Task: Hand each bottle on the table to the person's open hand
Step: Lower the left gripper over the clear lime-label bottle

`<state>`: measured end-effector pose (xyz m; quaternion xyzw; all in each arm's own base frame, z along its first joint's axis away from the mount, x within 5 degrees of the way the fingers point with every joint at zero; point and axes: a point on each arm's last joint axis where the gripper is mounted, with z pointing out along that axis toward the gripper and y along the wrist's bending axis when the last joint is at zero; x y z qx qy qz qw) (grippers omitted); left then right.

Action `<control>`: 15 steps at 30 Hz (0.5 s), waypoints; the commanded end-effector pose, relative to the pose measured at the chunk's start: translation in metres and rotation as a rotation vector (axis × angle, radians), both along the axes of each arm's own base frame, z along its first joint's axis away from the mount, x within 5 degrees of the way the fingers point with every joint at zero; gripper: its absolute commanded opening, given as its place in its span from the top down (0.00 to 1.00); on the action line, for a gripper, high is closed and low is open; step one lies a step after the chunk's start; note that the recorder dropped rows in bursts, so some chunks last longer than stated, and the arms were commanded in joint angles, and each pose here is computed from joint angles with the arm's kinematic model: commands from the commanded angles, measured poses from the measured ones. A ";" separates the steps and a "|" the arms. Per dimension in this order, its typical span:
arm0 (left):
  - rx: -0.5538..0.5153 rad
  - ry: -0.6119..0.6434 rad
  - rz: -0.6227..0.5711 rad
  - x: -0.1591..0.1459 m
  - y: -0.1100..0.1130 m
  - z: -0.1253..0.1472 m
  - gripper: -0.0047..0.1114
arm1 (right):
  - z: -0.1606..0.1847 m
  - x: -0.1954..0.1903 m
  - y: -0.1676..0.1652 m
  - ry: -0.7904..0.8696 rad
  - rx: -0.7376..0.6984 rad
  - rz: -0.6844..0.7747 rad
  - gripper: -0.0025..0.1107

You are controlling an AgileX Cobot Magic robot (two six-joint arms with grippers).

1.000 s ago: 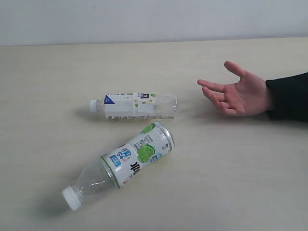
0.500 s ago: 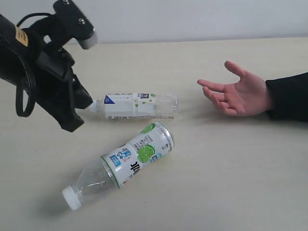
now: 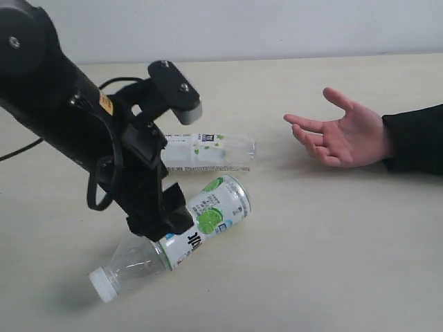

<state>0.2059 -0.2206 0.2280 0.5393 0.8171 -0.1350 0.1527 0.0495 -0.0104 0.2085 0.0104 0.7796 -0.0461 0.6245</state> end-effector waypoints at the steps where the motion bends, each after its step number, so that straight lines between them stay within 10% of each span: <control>1: 0.042 0.026 -0.049 -0.003 -0.015 -0.018 0.30 | -0.001 0.000 0.000 -0.004 0.003 -0.001 0.98; 15: 0.133 -0.018 -0.069 0.014 -0.028 -0.064 0.30 | -0.001 0.000 0.000 -0.004 0.003 -0.001 0.98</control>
